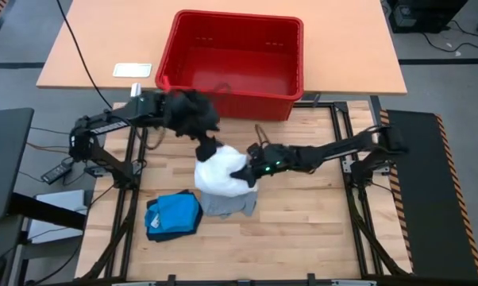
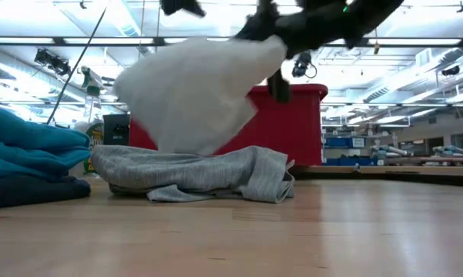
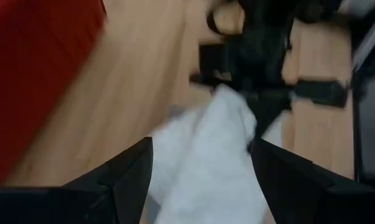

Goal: Fold laundry
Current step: Stack the white shirt on top of the gray shirt, then put the gray and white shirts into the red laundry bin, then put the dark and light blue shorts into the red laundry bin

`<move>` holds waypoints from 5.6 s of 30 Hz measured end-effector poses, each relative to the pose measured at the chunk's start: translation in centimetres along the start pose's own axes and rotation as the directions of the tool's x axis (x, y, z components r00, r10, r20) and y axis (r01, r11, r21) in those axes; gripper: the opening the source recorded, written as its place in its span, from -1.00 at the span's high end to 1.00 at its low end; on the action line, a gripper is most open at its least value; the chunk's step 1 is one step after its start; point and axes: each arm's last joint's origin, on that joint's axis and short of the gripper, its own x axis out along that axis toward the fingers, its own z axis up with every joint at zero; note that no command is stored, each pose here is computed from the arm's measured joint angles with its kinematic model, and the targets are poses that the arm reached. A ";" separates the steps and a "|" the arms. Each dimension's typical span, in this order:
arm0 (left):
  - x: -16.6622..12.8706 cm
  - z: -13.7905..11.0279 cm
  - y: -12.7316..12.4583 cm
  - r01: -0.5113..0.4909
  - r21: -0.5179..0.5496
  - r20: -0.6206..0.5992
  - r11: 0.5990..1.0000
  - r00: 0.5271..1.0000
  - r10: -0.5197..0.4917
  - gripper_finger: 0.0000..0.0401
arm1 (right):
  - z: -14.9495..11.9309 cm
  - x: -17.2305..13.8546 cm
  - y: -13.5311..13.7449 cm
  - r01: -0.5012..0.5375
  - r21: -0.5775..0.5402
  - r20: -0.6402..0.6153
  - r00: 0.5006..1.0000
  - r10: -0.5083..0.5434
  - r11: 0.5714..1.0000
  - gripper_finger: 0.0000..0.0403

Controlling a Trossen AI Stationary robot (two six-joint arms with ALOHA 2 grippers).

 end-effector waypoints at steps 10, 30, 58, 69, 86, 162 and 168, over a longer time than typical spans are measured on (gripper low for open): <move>7.4 -4.3 -0.7 0.033 -0.075 -0.111 0.997 0.993 -0.041 -0.36 | -4.2 4.6 -4.9 0.176 0.077 -0.083 0.982 -0.170 0.981 0.55; 17.4 -17.3 -1.2 0.109 -0.332 -0.178 0.937 0.968 -0.176 -0.36 | -2.1 -4.5 1.1 0.318 0.227 -0.118 0.947 -0.298 0.920 -0.67; 14.5 -10.5 -2.2 0.112 -0.427 -0.151 0.897 0.969 -0.193 -0.47 | -4.3 -11.7 1.4 0.605 0.028 -0.268 0.772 -0.577 0.796 -0.83; 20.1 -17.6 -1.4 0.287 -0.673 0.081 0.681 0.945 -0.318 -0.97 | -7.0 -9.2 -4.6 0.467 0.201 -0.291 0.868 -0.402 0.861 -0.94; 27.6 -19.5 -3.5 0.360 -0.539 0.163 0.762 0.932 -0.325 -0.60 | -11.0 -3.7 -10.8 0.250 0.381 -0.279 0.949 -0.146 0.890 -0.64; -0.8 0.3 19.9 0.001 -0.402 0.202 0.915 0.975 0.088 -0.22 | 29.0 -15.2 -5.4 0.302 -0.196 0.344 0.912 -0.223 0.933 -0.45; -3.8 -0.4 11.8 -0.051 -0.357 0.036 0.933 0.997 0.068 -0.14 | 27.1 -14.4 -1.5 0.230 -0.310 0.285 0.948 -0.141 0.922 -0.43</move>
